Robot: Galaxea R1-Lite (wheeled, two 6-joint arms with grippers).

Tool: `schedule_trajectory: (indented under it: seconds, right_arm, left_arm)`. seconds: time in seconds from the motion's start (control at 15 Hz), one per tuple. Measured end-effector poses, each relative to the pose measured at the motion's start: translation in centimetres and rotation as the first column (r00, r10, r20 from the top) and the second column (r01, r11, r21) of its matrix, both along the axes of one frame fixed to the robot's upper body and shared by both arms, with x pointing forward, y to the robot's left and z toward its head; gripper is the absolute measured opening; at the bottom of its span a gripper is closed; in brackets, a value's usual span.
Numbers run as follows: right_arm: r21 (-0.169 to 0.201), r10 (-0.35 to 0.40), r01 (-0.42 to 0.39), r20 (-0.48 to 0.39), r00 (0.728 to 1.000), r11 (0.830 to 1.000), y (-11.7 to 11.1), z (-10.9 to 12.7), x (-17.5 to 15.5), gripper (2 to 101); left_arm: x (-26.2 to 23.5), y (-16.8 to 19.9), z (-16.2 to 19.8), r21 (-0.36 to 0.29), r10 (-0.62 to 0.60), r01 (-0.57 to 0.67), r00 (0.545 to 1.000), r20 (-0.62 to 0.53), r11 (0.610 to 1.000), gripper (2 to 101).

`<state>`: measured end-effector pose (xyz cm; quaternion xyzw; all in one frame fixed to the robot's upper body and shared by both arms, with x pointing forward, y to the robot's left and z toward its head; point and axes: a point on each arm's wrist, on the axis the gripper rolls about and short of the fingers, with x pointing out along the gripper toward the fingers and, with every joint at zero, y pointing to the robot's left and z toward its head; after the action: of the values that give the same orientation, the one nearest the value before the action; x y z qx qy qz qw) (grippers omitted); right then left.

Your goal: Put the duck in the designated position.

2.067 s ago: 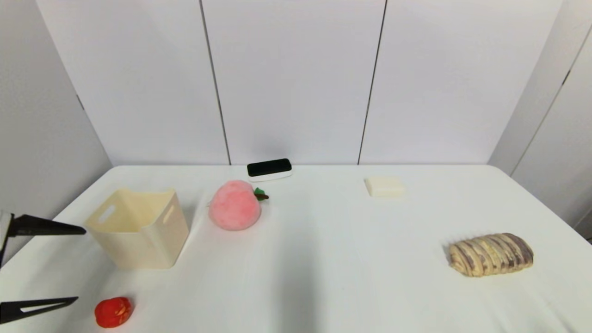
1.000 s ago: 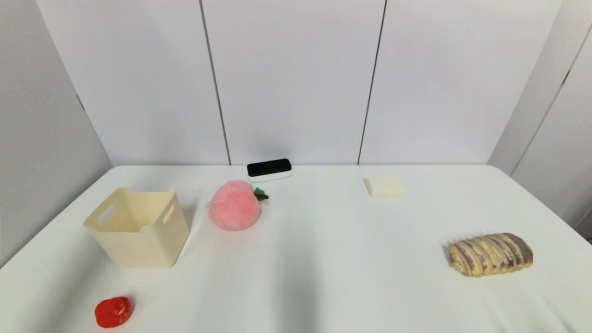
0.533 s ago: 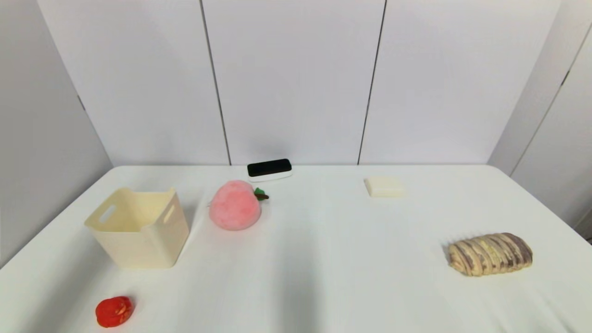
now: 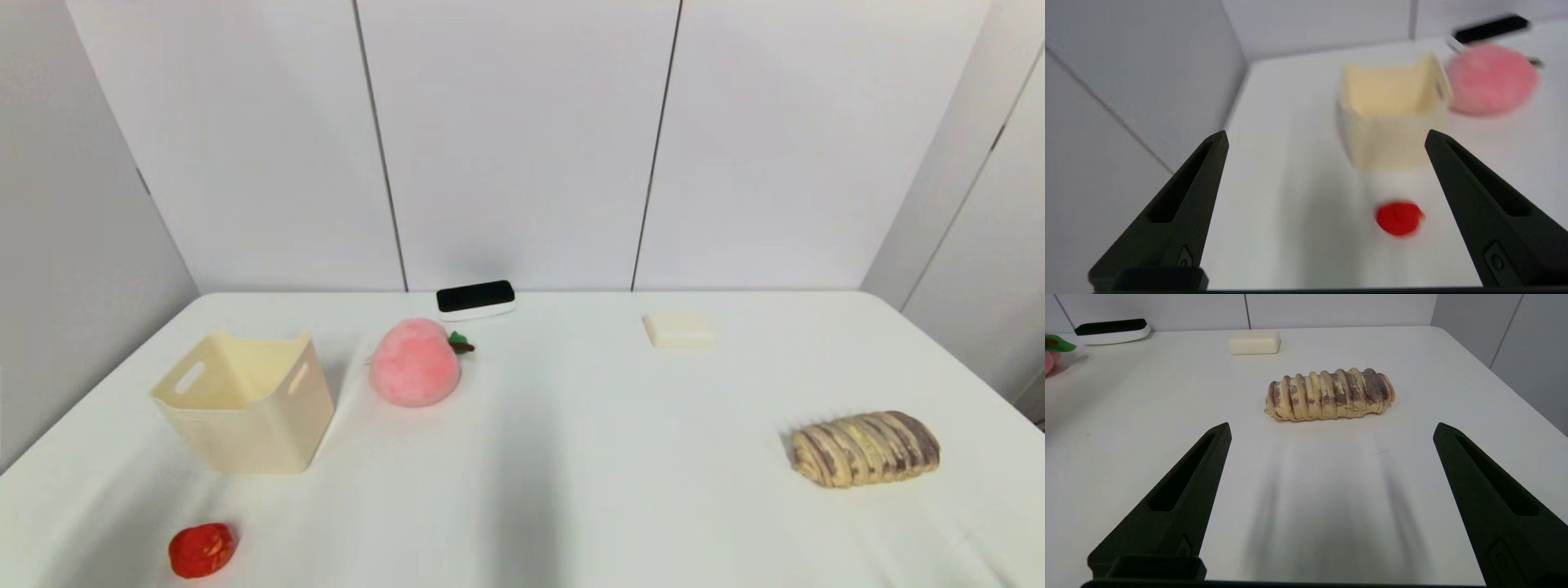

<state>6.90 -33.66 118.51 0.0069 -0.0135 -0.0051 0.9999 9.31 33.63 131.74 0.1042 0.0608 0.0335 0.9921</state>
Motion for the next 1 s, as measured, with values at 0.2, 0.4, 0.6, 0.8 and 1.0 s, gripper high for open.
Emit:
schedule_trajectory:
  seconds: [0.2,0.4,0.6,0.8,1.0]
  right_arm:
    - [0.0,0.0,0.0,0.0,1.0,1.0,0.0,0.0,0.0,98.0]
    - [0.0,0.0,0.0,0.0,1.0,1.0,0.0,0.0,0.0,98.0]
    - [0.0,0.0,0.0,0.0,1.0,1.0,0.0,0.0,0.0,98.0]
    - [0.0,0.0,0.0,0.0,1.0,1.0,0.0,0.0,0.0,98.0]
    - [0.0,0.0,0.0,0.0,1.0,1.0,0.0,0.0,0.0,98.0]
  left_arm:
    - [-0.5,-0.3,-5.4,-0.036,-0.173,0.173,0.985,-0.014,0.984,97.6]
    - [-0.3,-0.5,-8.2,-0.025,-0.258,0.258,0.966,-0.011,0.966,97.7]
    - [-0.4,-0.5,-9.7,-0.022,-0.259,0.258,0.963,-0.079,0.966,97.8]
    - [-0.4,-0.5,-10.8,-0.032,-0.256,0.254,0.959,-0.12,0.967,97.8]
    - [-0.4,-0.5,-11.7,-0.039,-0.26,0.257,0.954,-0.148,0.966,97.8]
